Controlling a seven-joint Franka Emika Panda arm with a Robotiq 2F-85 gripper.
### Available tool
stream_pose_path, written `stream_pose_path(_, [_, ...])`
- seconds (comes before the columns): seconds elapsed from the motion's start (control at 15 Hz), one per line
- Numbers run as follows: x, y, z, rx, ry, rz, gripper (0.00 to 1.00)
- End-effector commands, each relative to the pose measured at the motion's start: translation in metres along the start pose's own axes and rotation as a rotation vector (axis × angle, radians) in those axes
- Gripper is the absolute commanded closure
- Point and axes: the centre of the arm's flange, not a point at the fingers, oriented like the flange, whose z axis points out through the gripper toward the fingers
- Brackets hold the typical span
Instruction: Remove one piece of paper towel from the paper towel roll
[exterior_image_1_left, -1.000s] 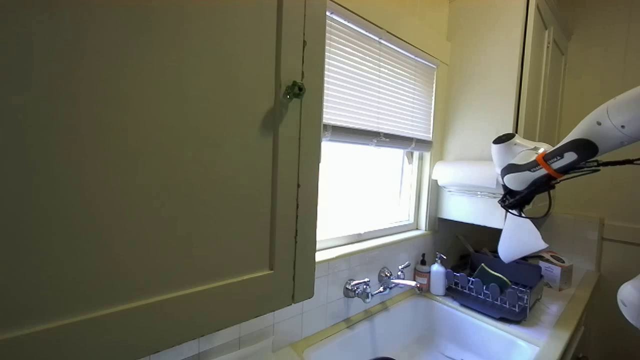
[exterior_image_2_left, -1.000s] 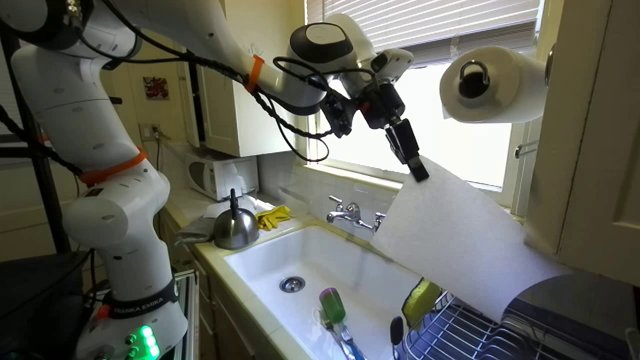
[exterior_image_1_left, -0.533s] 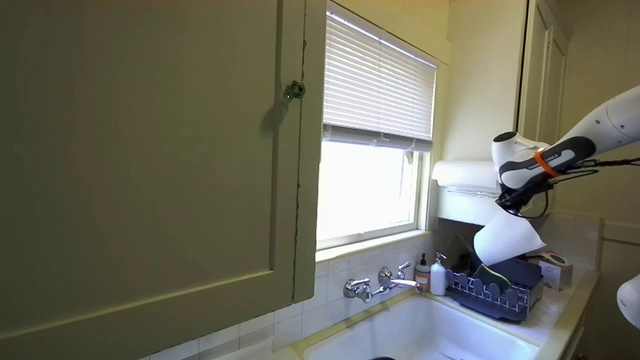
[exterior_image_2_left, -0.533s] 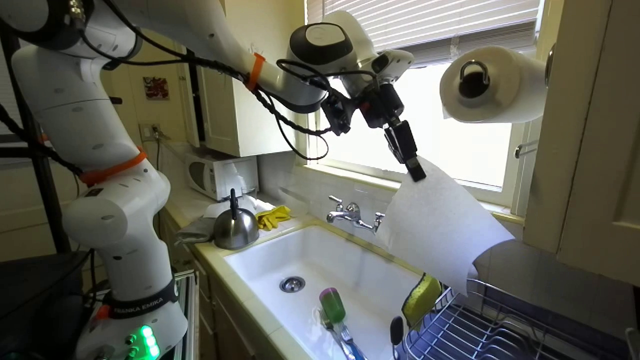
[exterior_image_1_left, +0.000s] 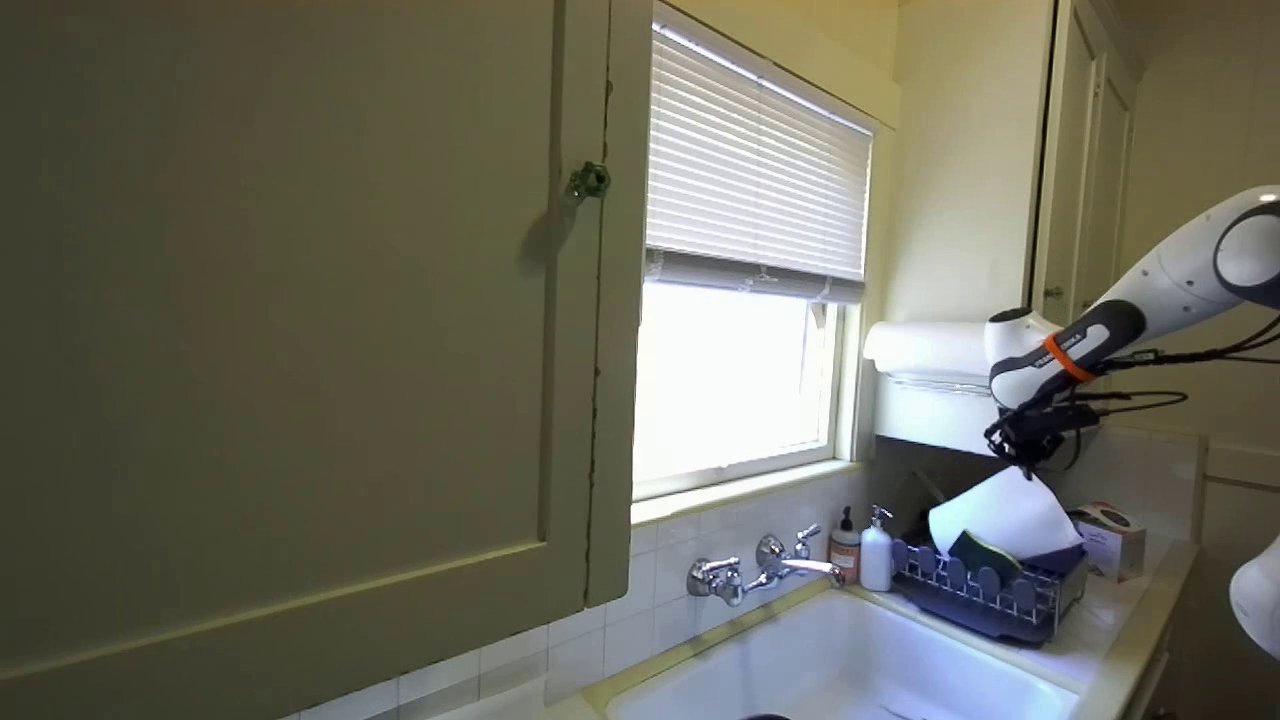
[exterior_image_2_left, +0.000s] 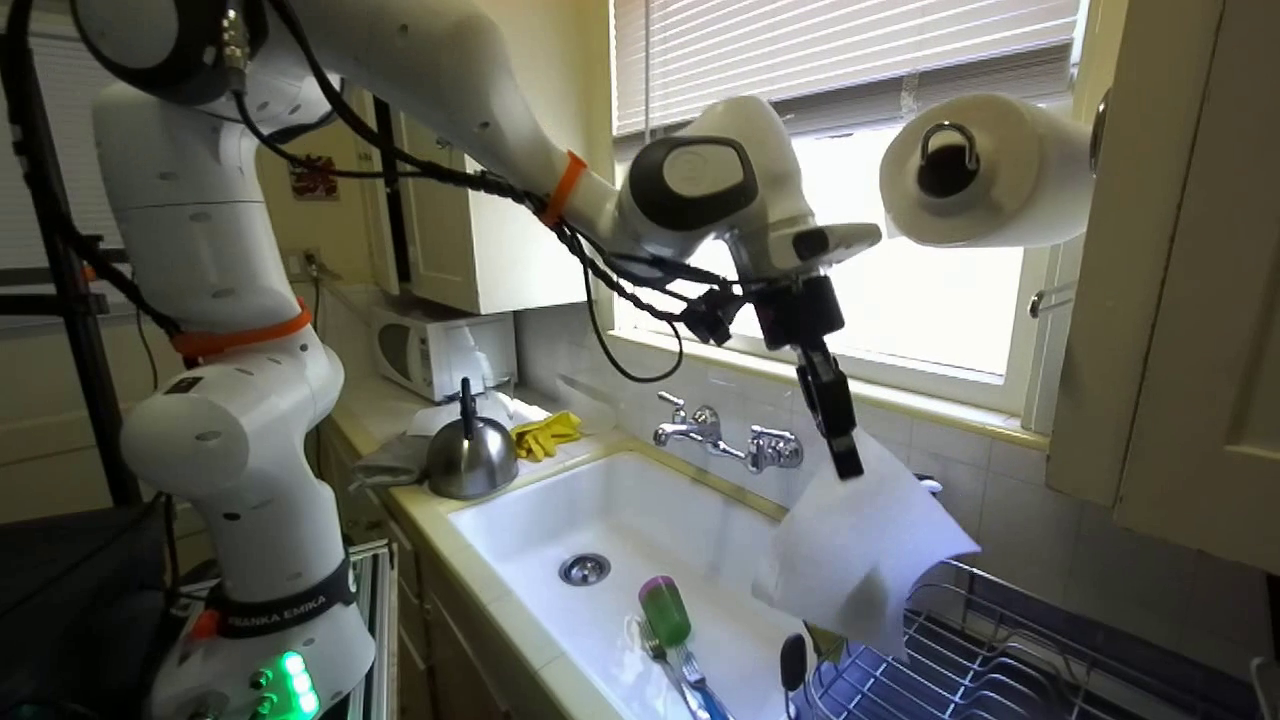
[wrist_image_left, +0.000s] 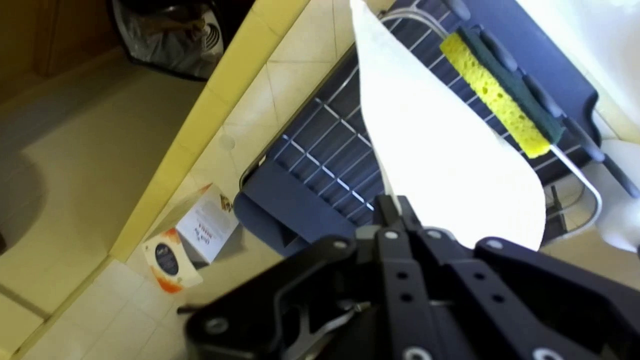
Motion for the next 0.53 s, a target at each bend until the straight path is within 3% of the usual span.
stream_pose_path(0.0, [0.028, -0.003, 0.065, 0.012, -0.075, 0.055, 1.00])
stream_pose_path(0.27, [0.039, 0.018, 0.104, -0.028, -0.112, 0.105, 1.00])
stream_pose_path(0.47, [0.052, 0.048, 0.109, -0.055, -0.115, 0.144, 1.00])
